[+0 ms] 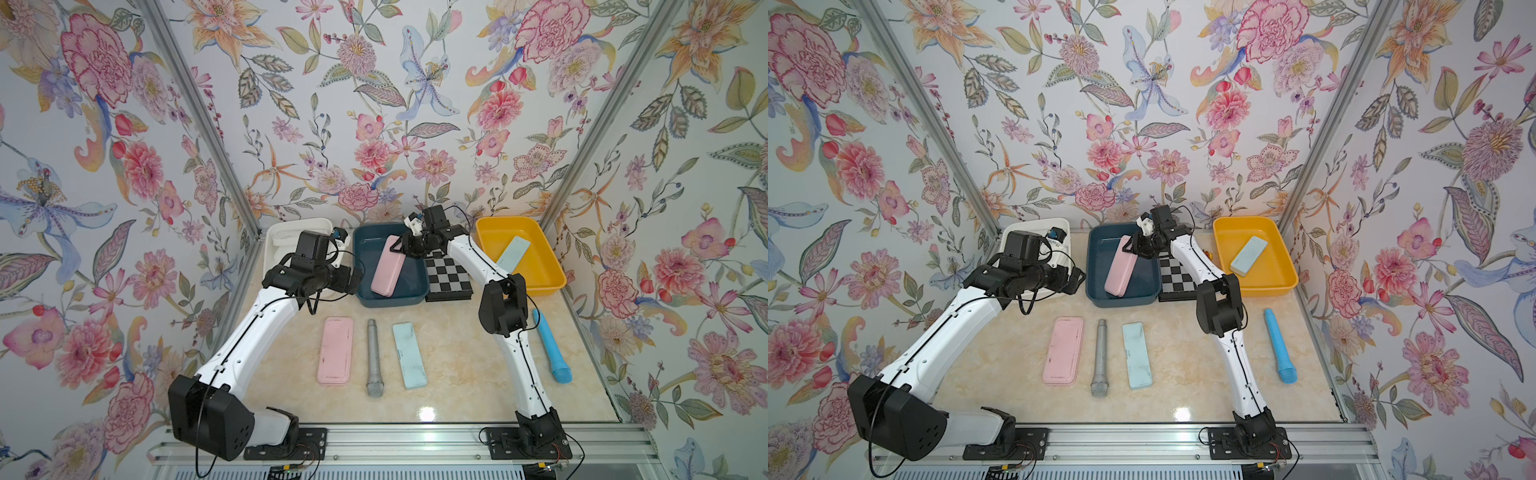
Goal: Place the pencil cases by color into the storage box
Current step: Place the pencil case at the storage box, then pick up the pencil case from the center of the board.
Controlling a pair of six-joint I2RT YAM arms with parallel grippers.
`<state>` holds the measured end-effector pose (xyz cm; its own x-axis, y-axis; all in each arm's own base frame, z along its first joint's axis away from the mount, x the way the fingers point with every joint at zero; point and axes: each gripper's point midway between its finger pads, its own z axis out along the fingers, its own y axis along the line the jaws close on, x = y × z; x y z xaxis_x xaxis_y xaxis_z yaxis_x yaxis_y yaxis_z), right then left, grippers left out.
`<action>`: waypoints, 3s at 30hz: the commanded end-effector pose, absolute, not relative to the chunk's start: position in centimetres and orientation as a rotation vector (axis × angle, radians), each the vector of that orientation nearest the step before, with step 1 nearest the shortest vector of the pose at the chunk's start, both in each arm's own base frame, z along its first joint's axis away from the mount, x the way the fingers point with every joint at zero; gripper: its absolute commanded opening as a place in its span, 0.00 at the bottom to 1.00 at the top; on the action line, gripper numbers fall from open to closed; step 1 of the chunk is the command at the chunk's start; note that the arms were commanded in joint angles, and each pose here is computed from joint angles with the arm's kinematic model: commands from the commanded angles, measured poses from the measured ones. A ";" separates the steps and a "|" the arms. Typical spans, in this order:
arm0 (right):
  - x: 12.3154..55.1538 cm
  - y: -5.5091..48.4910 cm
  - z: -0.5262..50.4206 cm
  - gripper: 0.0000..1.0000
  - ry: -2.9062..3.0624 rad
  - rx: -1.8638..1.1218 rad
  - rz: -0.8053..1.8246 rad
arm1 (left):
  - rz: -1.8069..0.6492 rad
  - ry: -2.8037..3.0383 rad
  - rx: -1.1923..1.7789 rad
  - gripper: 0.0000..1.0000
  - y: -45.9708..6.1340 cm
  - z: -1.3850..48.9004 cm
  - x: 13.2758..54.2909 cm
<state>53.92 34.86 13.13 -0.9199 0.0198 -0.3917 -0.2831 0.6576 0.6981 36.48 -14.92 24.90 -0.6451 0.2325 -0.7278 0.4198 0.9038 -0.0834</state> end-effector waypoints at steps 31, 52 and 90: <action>53.1 35.2 9.5 1.00 2.628 -0.226 0.879 | -0.427 2.282 0.428 0.98 -15.0 24.7 36.3; 41.0 29.6 18.4 1.00 2.496 -0.482 0.346 | -0.337 2.396 0.343 0.99 -13.8 21.0 37.3; 19.6 29.7 2.2 1.00 2.806 -0.467 0.118 | -0.389 2.479 0.234 0.98 -12.4 19.4 37.2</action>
